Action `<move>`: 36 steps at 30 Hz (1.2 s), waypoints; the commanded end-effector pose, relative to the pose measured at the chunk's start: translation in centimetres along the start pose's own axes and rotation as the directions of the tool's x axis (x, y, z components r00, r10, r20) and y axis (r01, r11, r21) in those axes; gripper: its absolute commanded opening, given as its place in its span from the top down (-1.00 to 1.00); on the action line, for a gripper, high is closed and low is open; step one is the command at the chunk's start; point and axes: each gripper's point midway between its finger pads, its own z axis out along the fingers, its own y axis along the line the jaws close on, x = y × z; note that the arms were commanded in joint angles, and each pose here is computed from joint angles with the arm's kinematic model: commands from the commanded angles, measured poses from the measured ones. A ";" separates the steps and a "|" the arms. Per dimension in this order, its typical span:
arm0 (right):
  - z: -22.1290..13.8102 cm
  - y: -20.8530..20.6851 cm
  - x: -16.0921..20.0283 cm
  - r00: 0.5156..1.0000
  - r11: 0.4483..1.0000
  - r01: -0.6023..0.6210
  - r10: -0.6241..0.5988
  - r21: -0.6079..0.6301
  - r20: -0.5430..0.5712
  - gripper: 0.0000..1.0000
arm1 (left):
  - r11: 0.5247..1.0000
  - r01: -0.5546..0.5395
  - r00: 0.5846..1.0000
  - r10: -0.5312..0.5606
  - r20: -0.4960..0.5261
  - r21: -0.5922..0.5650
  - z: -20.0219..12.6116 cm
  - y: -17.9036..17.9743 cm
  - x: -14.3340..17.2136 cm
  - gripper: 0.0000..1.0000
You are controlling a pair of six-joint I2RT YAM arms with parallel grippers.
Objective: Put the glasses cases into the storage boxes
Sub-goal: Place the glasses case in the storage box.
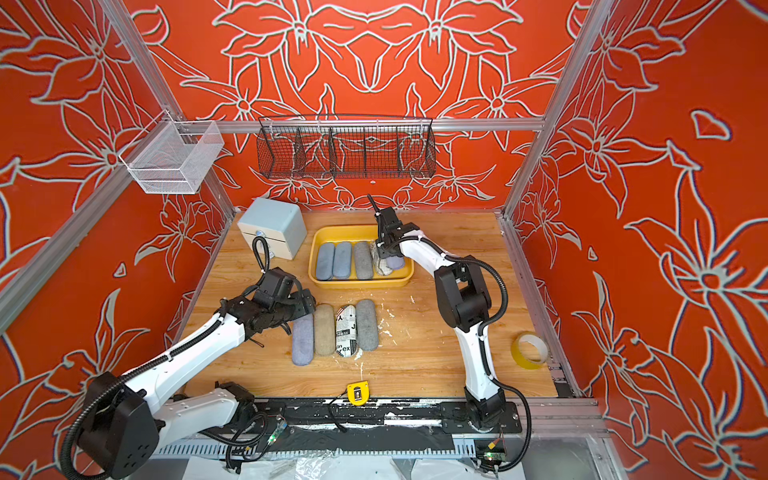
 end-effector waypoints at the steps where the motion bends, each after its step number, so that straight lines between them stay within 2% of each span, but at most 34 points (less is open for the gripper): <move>1: -0.1 -1.0 -1.3 1.000 1.000 -0.001 0.001 0.023 0.018 -0.28 | 1.000 0.005 1.000 -0.005 -0.010 -0.025 0.2 0.8 0.4 -0.87; 14: 2.2 -2.2 0.4 0.999 0.998 -0.020 0.022 0.062 -0.039 -0.34 | 1.000 0.000 1.000 -0.001 -0.019 -0.021 0.5 0.4 0.0 -0.87; 22: 2.5 -2.1 0.9 0.998 0.998 -0.019 0.022 0.060 -0.052 -0.52 | 1.000 0.000 1.000 0.000 -0.023 -0.017 0.6 0.2 -0.2 -0.87; 28: 0.4 -2.1 -0.5 0.999 0.999 -0.039 0.039 0.038 0.000 -0.54 | 0.999 0.003 0.999 -0.004 -0.033 -0.034 0.6 0.6 0.1 -0.87; 36: -6.2 -1.7 -4.1 0.985 0.995 -0.076 0.085 -0.061 0.152 -0.53 | 0.996 0.018 0.998 -0.024 -0.061 -0.088 0.7 2.0 1.2 -0.88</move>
